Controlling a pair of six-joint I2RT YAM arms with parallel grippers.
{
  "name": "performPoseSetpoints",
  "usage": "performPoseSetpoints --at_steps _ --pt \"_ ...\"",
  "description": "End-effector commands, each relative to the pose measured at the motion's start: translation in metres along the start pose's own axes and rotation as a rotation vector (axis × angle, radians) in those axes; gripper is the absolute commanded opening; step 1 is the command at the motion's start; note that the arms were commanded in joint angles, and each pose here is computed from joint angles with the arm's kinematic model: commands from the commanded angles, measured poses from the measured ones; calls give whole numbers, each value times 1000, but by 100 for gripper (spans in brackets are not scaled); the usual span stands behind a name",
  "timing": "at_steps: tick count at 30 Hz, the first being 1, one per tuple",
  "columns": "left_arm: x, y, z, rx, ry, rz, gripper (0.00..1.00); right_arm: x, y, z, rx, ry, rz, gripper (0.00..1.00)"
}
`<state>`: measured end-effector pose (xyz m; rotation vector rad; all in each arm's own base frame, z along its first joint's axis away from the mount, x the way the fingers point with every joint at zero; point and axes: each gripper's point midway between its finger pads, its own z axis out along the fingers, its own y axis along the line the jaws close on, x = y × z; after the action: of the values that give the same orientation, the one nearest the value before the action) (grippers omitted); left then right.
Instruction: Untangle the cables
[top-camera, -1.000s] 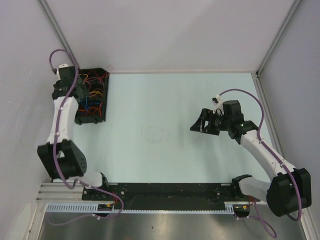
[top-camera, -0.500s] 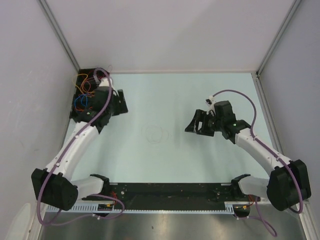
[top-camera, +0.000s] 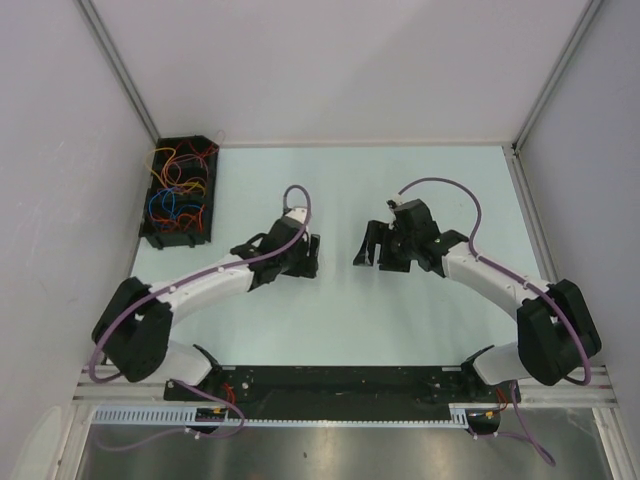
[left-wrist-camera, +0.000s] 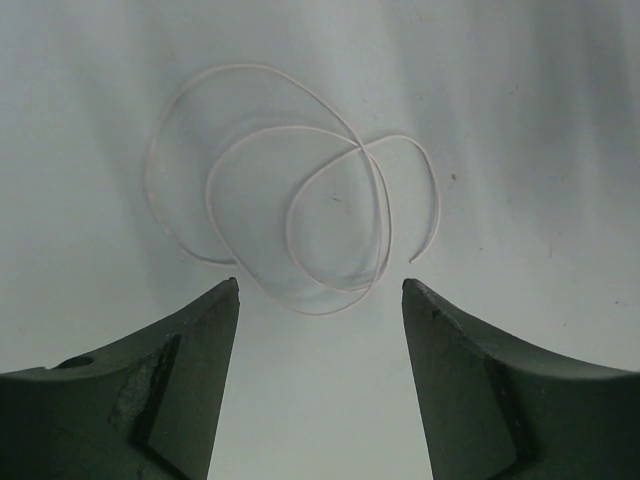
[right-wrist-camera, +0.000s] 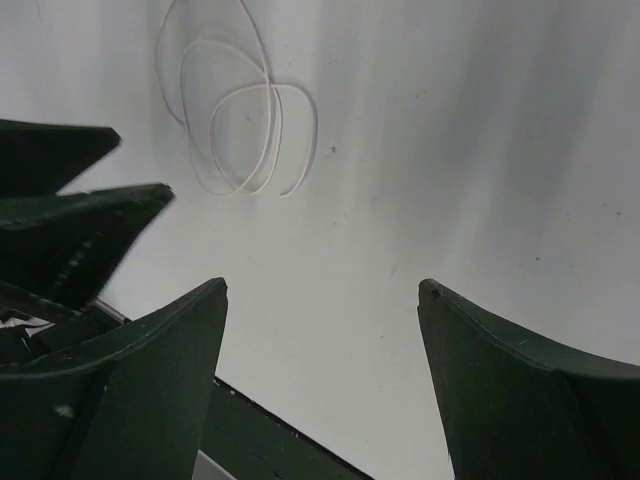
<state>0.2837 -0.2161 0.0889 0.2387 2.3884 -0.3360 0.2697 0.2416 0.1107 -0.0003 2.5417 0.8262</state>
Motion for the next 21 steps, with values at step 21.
performPoseSetpoints --at_steps 21 --pt "19 -12 62 -79 68 34 55 7 -1 16 74 19 -44 81"
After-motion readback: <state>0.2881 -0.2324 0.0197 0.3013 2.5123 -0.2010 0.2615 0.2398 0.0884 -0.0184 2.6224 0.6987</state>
